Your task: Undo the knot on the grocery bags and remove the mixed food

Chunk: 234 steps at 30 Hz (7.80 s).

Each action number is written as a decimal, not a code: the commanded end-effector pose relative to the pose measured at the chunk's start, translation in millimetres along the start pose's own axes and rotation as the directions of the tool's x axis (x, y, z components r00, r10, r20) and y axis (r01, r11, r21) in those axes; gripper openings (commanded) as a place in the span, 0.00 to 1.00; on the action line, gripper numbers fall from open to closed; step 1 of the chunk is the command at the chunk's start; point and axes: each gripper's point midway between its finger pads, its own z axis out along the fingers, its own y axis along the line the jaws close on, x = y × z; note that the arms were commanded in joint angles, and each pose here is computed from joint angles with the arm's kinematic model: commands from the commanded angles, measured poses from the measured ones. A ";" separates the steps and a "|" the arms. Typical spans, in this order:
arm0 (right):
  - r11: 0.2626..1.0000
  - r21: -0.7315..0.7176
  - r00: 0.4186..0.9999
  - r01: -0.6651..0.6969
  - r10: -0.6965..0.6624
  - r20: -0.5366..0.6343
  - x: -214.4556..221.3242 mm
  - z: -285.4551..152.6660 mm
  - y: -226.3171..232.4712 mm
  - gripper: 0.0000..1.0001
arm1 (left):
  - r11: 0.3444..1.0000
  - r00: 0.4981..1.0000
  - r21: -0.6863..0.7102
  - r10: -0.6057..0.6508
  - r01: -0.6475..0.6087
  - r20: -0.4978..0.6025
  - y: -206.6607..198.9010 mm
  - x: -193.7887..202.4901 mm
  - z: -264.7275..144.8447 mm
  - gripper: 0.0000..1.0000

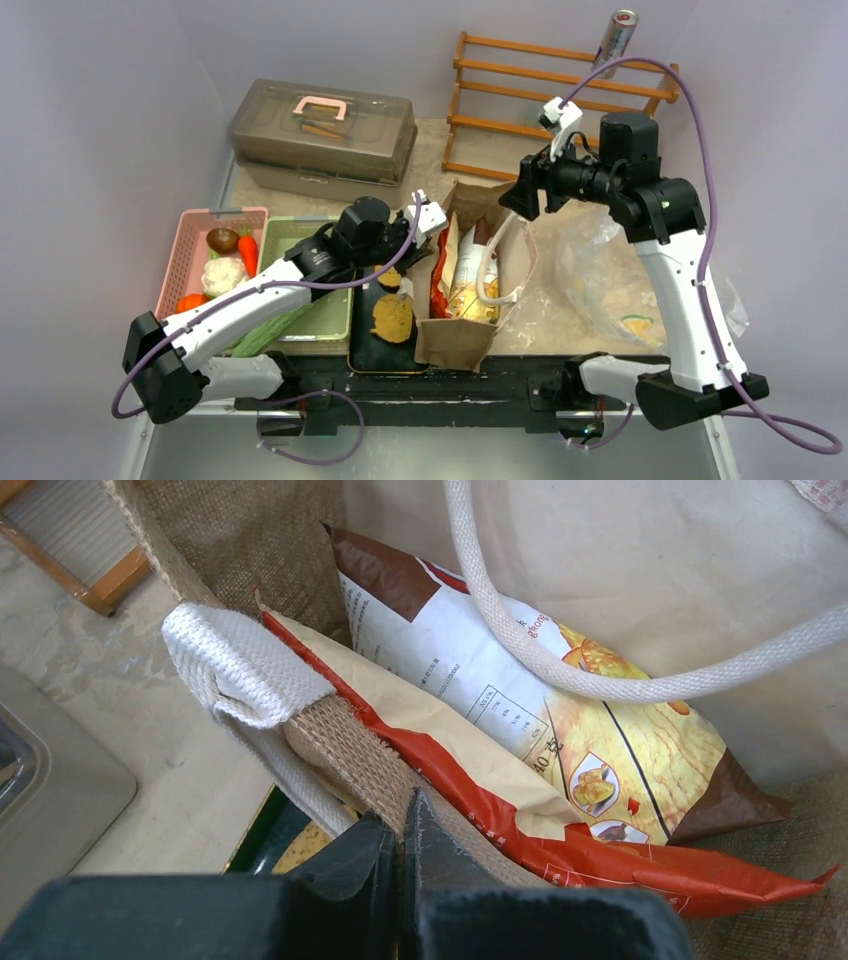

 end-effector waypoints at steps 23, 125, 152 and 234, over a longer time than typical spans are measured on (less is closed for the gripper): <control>0.890 0.124 0.891 -0.439 0.449 -0.071 119.2 148.0 36.9 0.68 | 0.999 0.981 -0.007 -0.047 0.049 0.186 0.1 -45.6 2.0 0.00; 0.948 -0.092 0.900 0.303 -0.253 0.354 -96.0 -45.7 87.0 0.80 | 0.660 0.683 0.231 0.589 -0.715 0.432 -30.7 -172.3 -85.8 0.00; 0.930 -0.095 0.930 0.354 -0.340 0.137 -15.6 -35.7 67.0 0.00 | 0.973 0.817 -0.027 0.208 -0.230 0.538 60.9 -259.2 -144.4 0.00; 0.373 0.536 0.560 0.758 -0.794 -0.239 -79.1 29.5 -149.5 0.00 | 0.959 0.804 0.013 -0.243 0.281 0.543 155.3 -223.2 -162.5 1.00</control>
